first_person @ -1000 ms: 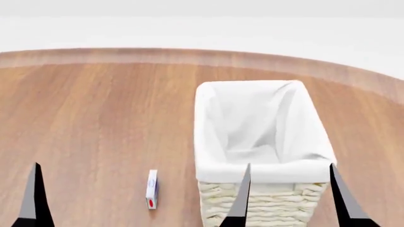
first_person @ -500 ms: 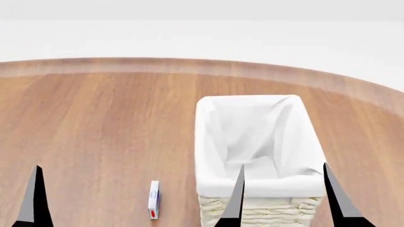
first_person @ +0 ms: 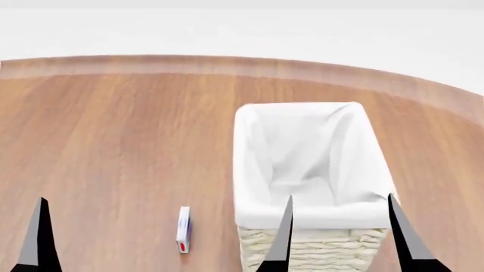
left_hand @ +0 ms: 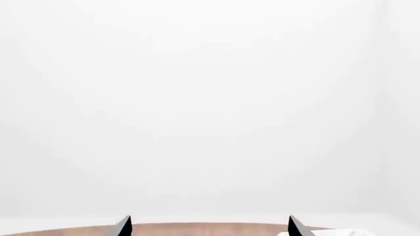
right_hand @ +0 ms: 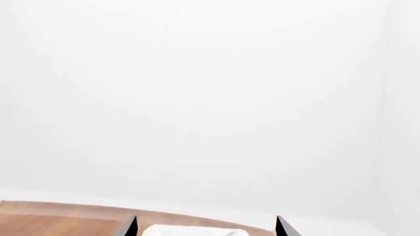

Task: Pick up the ketchup, and put it in the basket.

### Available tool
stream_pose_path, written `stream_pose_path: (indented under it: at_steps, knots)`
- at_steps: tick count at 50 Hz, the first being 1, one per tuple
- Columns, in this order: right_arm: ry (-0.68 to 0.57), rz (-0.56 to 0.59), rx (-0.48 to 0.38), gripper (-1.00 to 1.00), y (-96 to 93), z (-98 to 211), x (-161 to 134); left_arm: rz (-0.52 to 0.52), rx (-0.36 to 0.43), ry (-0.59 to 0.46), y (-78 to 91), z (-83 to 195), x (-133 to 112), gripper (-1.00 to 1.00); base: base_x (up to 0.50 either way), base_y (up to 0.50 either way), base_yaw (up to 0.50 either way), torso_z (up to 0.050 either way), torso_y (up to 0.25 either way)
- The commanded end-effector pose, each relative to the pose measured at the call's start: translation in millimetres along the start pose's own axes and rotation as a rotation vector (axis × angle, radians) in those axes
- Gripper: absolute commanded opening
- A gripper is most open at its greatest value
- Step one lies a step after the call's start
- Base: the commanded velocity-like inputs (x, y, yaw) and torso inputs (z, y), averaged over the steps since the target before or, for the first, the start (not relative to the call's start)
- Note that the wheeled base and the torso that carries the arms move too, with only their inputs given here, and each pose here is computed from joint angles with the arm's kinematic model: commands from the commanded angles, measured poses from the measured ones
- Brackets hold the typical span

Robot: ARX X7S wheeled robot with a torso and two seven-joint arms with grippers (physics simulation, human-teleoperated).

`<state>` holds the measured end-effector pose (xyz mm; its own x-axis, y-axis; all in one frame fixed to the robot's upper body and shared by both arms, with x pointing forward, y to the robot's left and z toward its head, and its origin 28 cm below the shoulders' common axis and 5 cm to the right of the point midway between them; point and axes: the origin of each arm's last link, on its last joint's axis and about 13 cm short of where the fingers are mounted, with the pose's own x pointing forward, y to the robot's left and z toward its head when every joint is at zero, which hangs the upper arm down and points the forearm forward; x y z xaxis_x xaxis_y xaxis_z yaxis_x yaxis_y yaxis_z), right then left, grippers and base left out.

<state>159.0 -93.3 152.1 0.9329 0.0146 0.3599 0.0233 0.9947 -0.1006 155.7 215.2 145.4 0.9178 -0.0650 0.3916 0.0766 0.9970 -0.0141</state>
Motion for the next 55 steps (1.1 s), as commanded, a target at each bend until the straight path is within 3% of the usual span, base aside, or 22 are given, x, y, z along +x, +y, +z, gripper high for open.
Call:
stream_pose_path:
  at_steps: [1, 31, 43, 49, 55]
  knots:
    - [0.000, 0.000, -0.001, 1.00, -0.1, 0, 0, -0.002, 0.023, 0.002, -0.3, 0, 0, 1.00, 0.00, 0.00, 0.00, 0.032, -0.234]
    - [-0.001, 0.000, -0.002, 1.00, 0.2, 0, 0, -0.005, 0.007, -0.005, 0.2, 0, 0, 1.00, 0.00, 0.00, 0.00, 0.030, -0.240]
    - [0.001, 0.001, -0.004, 1.00, 0.4, 0, 0, 0.156, -0.014, -0.004, 9.3, -1, 5, 1.00, 0.00, 0.00, 0.00, 0.005, -0.038]
    - [0.002, 0.001, -0.004, 1.00, 0.3, -1, 0, 0.311, -0.076, -0.008, 20.5, -1, 7, 1.00, 0.00, 0.00, 0.00, 0.000, 0.000]
    - [0.002, 0.001, -0.005, 1.00, 0.5, -1, 0, 0.379, -0.103, -0.040, 28.6, 1, 7, 1.00, 0.00, 0.00, 0.00, 0.000, 0.000]
